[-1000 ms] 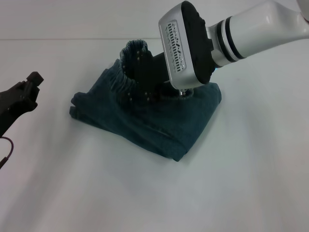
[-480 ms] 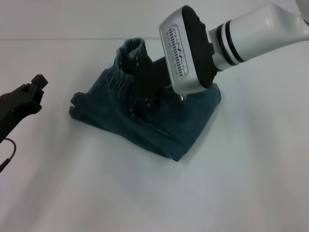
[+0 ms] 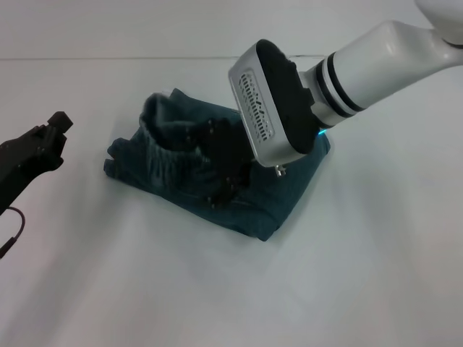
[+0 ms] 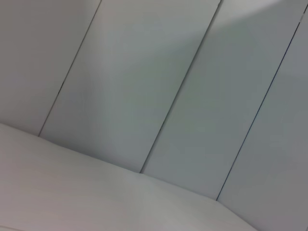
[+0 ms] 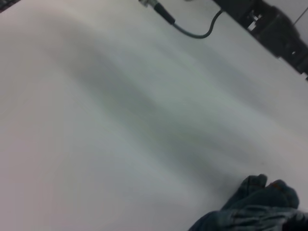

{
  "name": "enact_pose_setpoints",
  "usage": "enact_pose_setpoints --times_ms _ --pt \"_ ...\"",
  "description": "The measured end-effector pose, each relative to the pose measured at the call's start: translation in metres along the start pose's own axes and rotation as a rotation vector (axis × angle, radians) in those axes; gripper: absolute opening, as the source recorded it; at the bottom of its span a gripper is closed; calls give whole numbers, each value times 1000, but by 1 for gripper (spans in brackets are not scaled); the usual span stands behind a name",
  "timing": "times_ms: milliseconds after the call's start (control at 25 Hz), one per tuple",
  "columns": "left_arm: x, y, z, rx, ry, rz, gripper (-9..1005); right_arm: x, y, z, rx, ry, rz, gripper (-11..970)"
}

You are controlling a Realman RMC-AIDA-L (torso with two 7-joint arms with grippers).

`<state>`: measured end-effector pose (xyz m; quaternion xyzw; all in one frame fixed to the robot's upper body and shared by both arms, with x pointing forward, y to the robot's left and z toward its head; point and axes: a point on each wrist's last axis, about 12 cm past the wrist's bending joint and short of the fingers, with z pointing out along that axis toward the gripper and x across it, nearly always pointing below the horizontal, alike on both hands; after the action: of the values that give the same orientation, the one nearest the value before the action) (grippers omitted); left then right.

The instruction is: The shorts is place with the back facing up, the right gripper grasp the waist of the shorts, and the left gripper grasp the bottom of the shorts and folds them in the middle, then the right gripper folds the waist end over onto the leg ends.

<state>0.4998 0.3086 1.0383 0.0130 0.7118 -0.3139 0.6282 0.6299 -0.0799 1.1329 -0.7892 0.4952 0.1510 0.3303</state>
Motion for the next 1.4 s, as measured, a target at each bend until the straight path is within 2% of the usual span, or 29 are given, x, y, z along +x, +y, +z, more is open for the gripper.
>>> enact_pose_setpoints --times_ms 160,280,440,560,720,840,960,1000,1040,1080,1200,1320,1400 --pt "2 -1 0 3 3 0 15 -2 2 3 -18 21 5 922" --pt "2 -1 0 2 1 4 16 -4 0 -4 12 6 13 921" --pt "4 -1 -1 6 13 20 17 -5 -3 -22 121 -24 29 921" --pt "5 -3 1 17 23 28 18 -5 -1 -44 247 -73 45 921" --pt "5 -5 3 30 28 54 20 -3 10 -70 363 -148 91 921" --pt "6 -7 4 53 42 94 21 5 23 -82 401 -214 182 920" --pt "10 -10 8 92 84 139 27 25 46 -92 457 -299 323 920" --pt "12 -12 8 107 101 150 30 39 64 -97 503 -365 420 920" --pt "13 -13 8 118 110 158 33 39 64 -97 503 -365 420 920" --pt "14 -14 8 125 115 161 36 48 76 -100 537 -401 476 920" --pt "19 -18 6 153 113 190 45 75 114 -106 639 -507 620 920" --pt "22 -21 4 174 120 178 54 101 162 -109 750 -614 739 919" --pt "23 -21 5 179 139 149 142 113 188 -108 789 -631 794 919"
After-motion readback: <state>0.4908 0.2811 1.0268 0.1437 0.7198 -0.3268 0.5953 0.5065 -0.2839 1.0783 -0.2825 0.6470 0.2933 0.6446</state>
